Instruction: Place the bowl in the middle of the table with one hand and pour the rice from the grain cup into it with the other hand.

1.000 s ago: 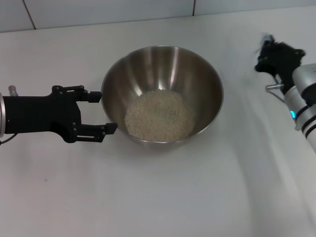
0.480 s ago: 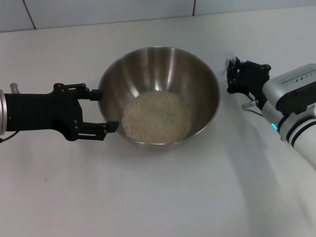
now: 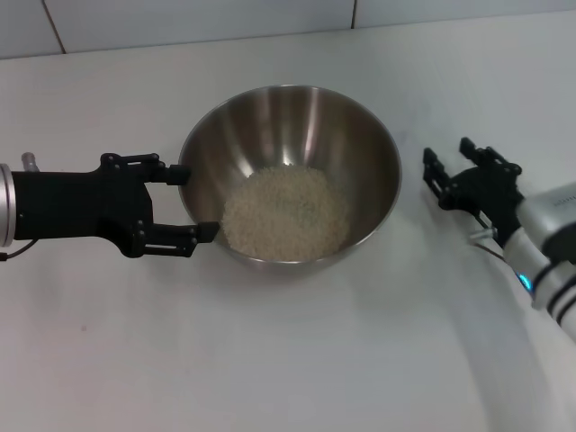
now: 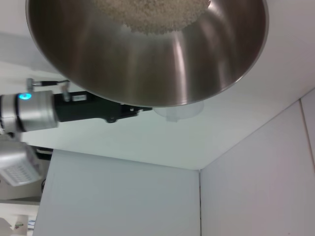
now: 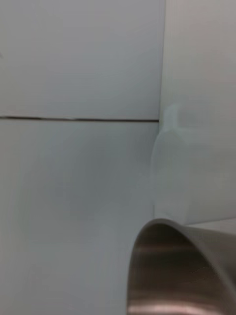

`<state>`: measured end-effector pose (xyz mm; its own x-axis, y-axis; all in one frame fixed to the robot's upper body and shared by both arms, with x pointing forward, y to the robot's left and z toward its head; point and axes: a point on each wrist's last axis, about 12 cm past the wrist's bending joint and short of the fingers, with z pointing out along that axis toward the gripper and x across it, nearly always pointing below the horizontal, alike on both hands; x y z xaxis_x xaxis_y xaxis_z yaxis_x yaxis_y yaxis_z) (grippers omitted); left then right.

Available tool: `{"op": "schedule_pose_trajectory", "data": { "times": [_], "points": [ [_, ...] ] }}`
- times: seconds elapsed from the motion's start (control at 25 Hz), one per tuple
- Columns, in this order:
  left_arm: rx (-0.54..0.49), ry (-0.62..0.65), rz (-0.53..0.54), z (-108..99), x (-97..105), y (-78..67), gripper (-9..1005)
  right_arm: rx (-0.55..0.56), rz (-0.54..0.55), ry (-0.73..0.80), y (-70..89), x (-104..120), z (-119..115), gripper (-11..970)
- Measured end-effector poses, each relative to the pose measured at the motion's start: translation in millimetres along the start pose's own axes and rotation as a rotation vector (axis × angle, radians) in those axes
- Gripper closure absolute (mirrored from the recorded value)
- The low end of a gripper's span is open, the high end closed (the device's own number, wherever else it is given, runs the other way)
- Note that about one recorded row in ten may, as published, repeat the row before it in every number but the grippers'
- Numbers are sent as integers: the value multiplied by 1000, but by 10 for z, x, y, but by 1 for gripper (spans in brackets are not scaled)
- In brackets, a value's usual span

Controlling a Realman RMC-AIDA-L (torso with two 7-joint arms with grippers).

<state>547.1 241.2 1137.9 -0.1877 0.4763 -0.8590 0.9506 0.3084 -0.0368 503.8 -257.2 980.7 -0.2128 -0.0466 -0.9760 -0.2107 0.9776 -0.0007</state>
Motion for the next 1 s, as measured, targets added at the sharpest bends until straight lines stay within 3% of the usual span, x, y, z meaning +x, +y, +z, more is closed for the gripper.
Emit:
{"op": "schedule_pose_trajectory", "data": {
  "times": [0.16, 0.28, 0.32, 0.4, 0.44, 0.48, 0.6, 0.64, 0.68, 0.72, 0.76, 0.84, 1.0],
  "points": [
    [-1, 1, -2, -3, 8, -2, 152, 43, 67, -156, -37, 25, -414, 355],
    [-1, 1, -6, -6, 21, -7, 152, 69, 87, -225, -104, -14, -555, 297],
    [-1, 1, -7, -6, 24, -8, 152, 91, 94, -323, -220, -118, -681, 278],
    [-2, 2, -8, -7, 27, -9, 152, 80, 92, -371, -276, -185, -717, 240],
    [-1, 2, -6, -6, 22, -7, 152, 12, 90, -452, -422, -348, -741, 220],
    [-1, 2, -6, -6, 22, -7, 152, 12, 90, -452, -422, -348, -741, 201],
    [-1, 2, -4, -7, 17, -2, 152, -249, 104, -485, -637, -652, -613, 143],
    [-1, 2, -4, -7, 15, -2, 152, -415, 121, -462, -766, -851, -486, 124],
    [-1, 2, -4, -7, 15, -2, 152, -415, 121, -462, -766, -851, -486, 124],
    [0, 2, -3, -5, 11, 0, 152, -569, 138, -394, -891, -1068, -304, 124],
    [0, 2, -3, -5, 11, 0, 152, -569, 138, -394, -891, -1068, -304, 125],
    [1, 1, -1, -1, 3, 3, 152, -756, 92, -229, -934, -1339, -30, 125],
    [1, 1, 0, 1, -2, 6, 152, -850, -14, -84, -868, -1504, 109, 126]
  ]
}}
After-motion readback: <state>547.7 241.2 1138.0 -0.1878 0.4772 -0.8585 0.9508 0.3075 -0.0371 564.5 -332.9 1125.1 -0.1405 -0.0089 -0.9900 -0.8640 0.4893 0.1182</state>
